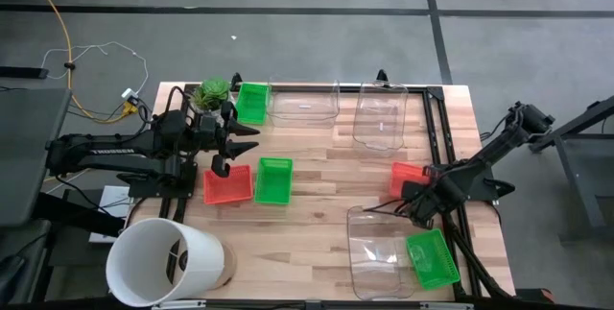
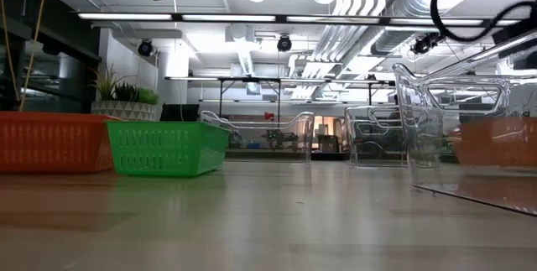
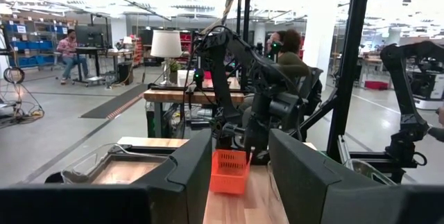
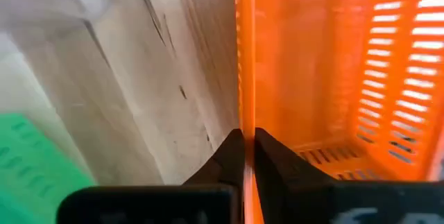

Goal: Stack baskets by color
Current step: Stack the right orange bin on top of the left orange bin

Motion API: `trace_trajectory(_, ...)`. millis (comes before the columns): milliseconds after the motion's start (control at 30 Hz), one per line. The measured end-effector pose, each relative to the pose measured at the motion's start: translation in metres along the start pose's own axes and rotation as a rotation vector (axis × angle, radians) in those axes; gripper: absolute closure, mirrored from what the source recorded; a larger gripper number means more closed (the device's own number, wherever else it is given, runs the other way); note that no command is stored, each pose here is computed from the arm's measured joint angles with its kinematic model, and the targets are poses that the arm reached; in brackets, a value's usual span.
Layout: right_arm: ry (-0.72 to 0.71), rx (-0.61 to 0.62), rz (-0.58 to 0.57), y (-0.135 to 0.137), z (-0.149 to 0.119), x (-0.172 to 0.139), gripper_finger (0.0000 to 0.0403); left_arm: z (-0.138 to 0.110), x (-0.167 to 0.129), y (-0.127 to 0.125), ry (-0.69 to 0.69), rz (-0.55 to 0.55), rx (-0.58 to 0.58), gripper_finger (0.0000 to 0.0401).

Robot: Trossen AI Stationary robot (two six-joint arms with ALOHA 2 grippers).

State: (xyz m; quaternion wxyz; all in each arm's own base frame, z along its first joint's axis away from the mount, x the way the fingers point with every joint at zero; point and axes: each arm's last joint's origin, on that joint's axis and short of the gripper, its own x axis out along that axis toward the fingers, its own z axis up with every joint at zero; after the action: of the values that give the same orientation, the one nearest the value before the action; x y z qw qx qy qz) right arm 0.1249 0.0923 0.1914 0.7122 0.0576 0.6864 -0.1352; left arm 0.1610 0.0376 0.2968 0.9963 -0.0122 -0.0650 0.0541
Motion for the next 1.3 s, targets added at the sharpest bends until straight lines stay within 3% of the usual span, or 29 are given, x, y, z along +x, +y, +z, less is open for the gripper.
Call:
trace_trajectory(233, -0.115, 0.001, -0.021, 0.001, 0.011, -0.052, 0.0400, 0.000, 0.000, 0.000, 0.001, -0.003, 0.000, 0.0270)
trace_trajectory(433, -0.361, -0.008, -0.046, -0.002, 0.024, -0.108, 0.0402, -0.001, 0.000, 0.000, 0.009, -0.002, -0.001, 0.0270)
trace_trajectory(567, -0.539, -0.042, -0.078, -0.002, 0.034, -0.128, 0.0402, -0.001, 0.000, 0.000, 0.013, -0.003, -0.001, 0.0270)
trace_trajectory(867, -0.736, -0.167, -0.148, 0.014, 0.091, -0.115, 0.0402, -0.001, 0.000, 0.000, 0.013, -0.002, -0.001, 0.0270)
trace_trajectory(1100, -0.740, -0.329, -0.210, 0.030, 0.138, -0.088, 0.0403, -0.008, 0.006, -0.002, 0.052, -0.014, -0.001, 0.0270)
trace_trajectory(1300, -0.665, -0.376, -0.197, 0.032, 0.154, -0.069, 0.0403, -0.010, 0.028, -0.017, 0.160, -0.059, 0.184, 0.0270)
